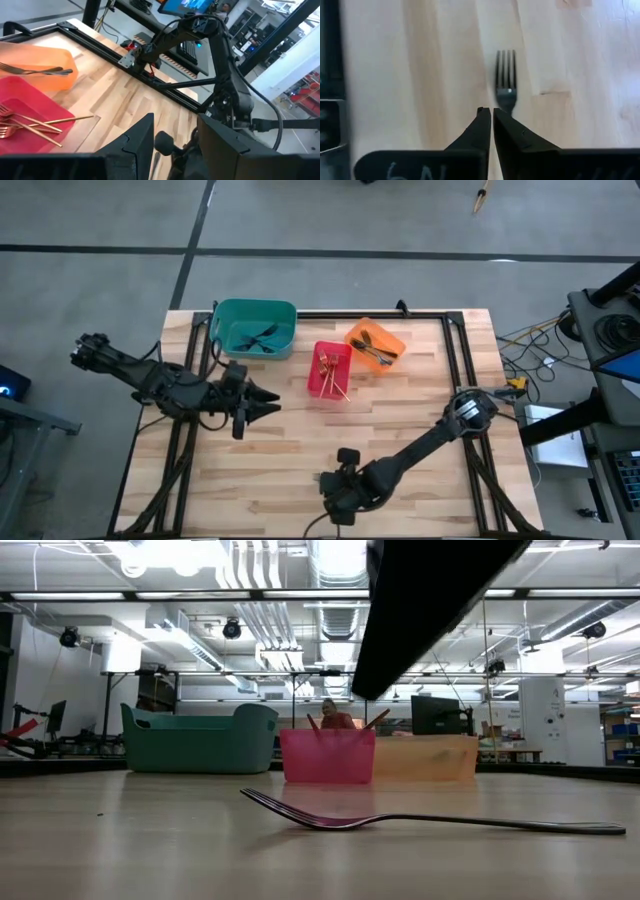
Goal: Sort silverware by color (type)
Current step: Put the black fork into the orange bin
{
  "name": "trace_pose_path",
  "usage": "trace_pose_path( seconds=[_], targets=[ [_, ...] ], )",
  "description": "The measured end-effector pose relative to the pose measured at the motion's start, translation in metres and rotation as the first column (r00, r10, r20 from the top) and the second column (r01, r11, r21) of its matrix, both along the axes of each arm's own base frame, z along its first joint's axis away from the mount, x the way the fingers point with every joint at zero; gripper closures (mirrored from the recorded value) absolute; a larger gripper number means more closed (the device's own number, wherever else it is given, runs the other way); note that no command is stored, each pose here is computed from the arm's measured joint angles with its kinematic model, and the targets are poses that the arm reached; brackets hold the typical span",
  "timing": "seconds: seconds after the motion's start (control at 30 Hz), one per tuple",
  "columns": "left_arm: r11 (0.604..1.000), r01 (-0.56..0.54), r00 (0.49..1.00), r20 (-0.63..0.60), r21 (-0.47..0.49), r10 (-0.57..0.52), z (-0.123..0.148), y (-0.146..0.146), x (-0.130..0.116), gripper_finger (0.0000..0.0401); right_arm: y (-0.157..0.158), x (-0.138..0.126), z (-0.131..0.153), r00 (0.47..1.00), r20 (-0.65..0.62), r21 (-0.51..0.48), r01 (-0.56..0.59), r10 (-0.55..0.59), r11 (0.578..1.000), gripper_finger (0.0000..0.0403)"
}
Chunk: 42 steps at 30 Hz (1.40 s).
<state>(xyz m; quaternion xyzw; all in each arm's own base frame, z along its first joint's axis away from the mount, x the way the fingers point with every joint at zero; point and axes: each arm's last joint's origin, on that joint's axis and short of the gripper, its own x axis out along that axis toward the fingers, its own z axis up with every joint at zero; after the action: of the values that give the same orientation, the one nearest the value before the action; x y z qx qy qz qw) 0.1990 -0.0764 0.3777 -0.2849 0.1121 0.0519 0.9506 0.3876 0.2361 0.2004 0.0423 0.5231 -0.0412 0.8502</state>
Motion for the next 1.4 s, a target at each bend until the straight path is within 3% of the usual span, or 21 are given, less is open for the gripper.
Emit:
trace_pose_path(
  seconds=[0.37, 0.57, 0.77, 0.9, 1.1, 1.23, 1.4],
  targets=[
    [0.999, -0.046, 0.996, 0.072, 0.008, 0.045, 0.007, 0.001, 0.000, 0.0271, -0.017, 0.013, -0.015, 0.994, -0.013, -0.018, 0.105, -0.106, 0.994, 0.0304],
    [0.999, -0.043, 0.996, 0.080, 0.023, 0.041, 0.009, 0.002, -0.002, 0.0271, -0.021, 0.016, -0.015, 0.992, -0.006, -0.005, 0.125, -0.125, 0.992, 0.0282],
    [0.999, -0.041, 0.996, 0.081, 0.033, 0.038, 0.010, 0.003, -0.003, 0.0271, -0.013, 0.008, -0.022, 0.999, -0.042, -0.064, -0.020, 0.017, 0.998, 0.0278],
    [0.999, -0.041, 0.996, 0.081, 0.033, 0.038, 0.010, 0.003, -0.003, 0.0271, -0.014, 0.008, -0.031, 0.996, -0.067, 0.009, -0.057, 0.057, 0.998, 0.0280],
    [0.998, -0.038, 0.996, 0.080, 0.048, 0.034, 0.010, 0.003, -0.003, 0.0271, -0.021, -0.001, -0.056, 0.992, -0.123, 0.016, 0.004, -0.002, 1.000, 0.0280],
    [0.997, -0.035, 0.997, 0.077, 0.069, 0.029, 0.009, 0.002, -0.002, 0.0271, -0.024, -0.004, -0.067, 0.994, -0.108, 0.044, -0.018, 0.022, 0.999, 0.0282],
    [0.996, -0.034, 0.997, 0.076, 0.078, 0.028, 0.009, 0.003, -0.002, 0.0271, -0.034, -0.002, -0.081, 0.995, -0.091, 0.097, -0.016, 0.025, 0.995, 0.0318]
  ],
)
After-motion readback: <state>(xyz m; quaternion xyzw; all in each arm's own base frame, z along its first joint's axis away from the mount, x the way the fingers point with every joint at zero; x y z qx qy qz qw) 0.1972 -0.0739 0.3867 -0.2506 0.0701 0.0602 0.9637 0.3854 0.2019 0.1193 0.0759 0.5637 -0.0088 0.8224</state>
